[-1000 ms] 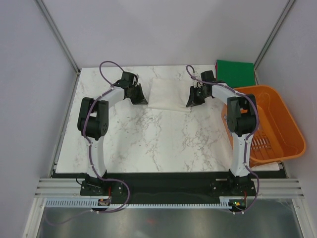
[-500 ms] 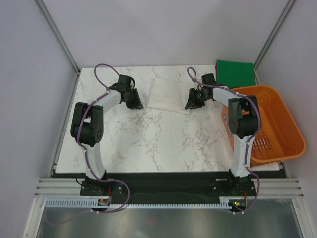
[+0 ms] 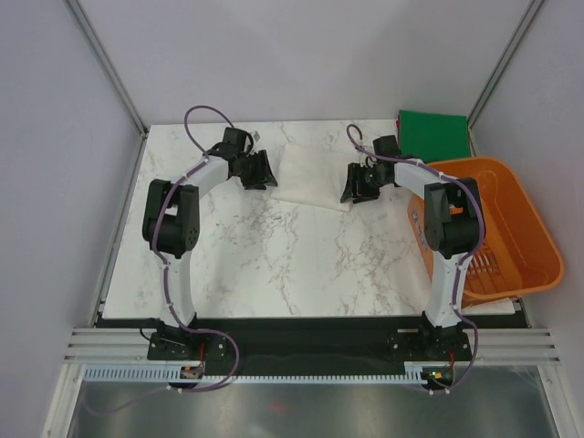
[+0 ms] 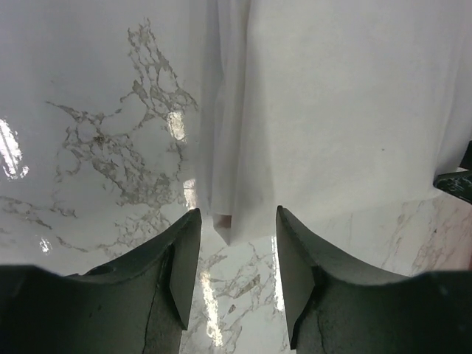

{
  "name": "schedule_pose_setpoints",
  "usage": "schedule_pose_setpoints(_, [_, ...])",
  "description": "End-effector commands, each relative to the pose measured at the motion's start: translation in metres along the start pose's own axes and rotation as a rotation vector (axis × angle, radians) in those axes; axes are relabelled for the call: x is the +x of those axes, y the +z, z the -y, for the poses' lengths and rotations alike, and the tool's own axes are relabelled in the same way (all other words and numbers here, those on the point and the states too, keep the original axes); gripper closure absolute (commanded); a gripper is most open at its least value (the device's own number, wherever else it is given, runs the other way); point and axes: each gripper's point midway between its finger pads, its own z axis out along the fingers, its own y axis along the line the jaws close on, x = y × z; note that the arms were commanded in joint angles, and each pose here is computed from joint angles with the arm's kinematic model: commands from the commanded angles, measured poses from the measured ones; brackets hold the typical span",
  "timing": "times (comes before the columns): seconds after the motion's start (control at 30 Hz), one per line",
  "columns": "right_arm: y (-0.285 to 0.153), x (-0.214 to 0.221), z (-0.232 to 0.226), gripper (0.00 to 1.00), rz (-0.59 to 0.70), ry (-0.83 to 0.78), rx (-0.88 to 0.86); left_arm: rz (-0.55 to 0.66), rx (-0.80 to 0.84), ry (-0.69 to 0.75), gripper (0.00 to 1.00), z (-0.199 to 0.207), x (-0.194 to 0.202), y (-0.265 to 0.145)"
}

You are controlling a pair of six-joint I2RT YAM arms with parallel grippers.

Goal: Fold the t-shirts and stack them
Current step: Fold the tshirt

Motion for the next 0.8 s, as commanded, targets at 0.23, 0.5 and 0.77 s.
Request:
schedule_pose_setpoints(0.23, [0.001, 0.014, -0.005, 0.43, -0.028, -0.026, -0.069, -0.076, 0.049, 0.039, 0.79, -0.003, 0.018, 0.026])
schedule_pose_setpoints(0.5, [-0.003, 0.017, -0.015, 0.70, 0.018, 0.031, -0.118, -0.061, -0.100, -0.113, 0.98, -0.034, 0.033, 0.008])
schedule_pose_setpoints(0.77, [0.000, 0.060, -0.036, 0.98, 0.028, 0.074, -0.143, -0.095, -0.218, -0.159, 0.98, -0.052, 0.063, -0.028])
